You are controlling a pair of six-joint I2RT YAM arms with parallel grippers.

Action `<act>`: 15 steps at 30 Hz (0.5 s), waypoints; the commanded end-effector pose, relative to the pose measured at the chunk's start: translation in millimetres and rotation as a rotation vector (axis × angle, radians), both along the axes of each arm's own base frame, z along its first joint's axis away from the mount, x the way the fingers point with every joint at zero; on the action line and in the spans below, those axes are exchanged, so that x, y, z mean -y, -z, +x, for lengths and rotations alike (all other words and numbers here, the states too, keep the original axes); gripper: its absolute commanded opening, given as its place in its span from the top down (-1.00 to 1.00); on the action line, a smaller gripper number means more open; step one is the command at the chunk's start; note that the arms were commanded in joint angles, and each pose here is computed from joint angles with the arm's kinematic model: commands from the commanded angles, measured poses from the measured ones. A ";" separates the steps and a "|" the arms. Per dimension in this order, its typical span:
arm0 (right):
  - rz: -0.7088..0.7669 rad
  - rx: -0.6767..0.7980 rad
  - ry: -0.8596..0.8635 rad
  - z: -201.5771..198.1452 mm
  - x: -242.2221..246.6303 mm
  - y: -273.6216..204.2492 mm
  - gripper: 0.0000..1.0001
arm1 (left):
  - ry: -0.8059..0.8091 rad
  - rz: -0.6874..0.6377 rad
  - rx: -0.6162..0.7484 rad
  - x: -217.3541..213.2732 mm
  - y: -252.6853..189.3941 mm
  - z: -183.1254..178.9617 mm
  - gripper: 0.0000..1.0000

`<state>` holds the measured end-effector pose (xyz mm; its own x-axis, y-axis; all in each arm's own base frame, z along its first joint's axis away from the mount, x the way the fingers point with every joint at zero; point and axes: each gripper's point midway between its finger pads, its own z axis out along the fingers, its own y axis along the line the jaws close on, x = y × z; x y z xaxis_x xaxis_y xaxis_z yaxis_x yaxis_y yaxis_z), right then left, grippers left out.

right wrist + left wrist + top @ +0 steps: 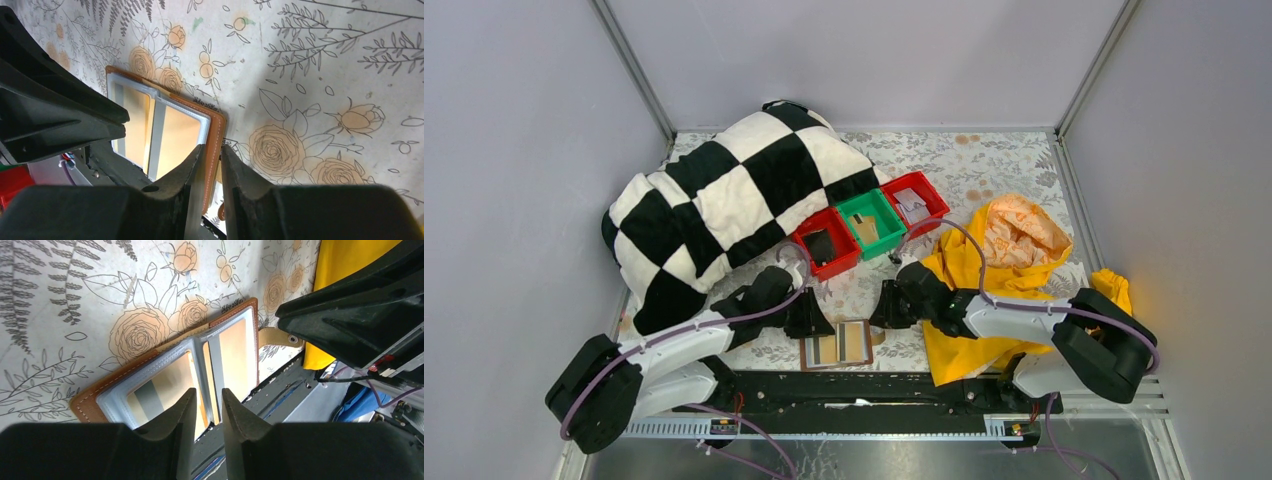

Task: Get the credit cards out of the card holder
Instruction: Remove the credit card from the card holder.

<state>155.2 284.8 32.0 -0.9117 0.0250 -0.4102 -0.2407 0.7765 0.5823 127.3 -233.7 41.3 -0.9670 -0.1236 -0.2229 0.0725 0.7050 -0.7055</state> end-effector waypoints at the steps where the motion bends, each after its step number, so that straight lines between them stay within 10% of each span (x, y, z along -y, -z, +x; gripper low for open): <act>1: 0.096 0.041 -0.030 6.8 -26.6 -24.8 0.49 | -0.081 -0.001 0.032 -2.2 -12.2 12.5 0.40; 15: 0.124 -0.057 -0.085 -35.8 -35.5 -7.1 0.49 | -0.093 -0.094 -0.101 7.6 -9.5 -15.2 0.19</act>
<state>127.0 317.8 41.0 -0.9255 -0.0202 -0.3783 -0.2865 0.6905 0.6642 119.2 -233.6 45.3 -0.9667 -0.2078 -0.1494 -0.0341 0.6831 -0.7295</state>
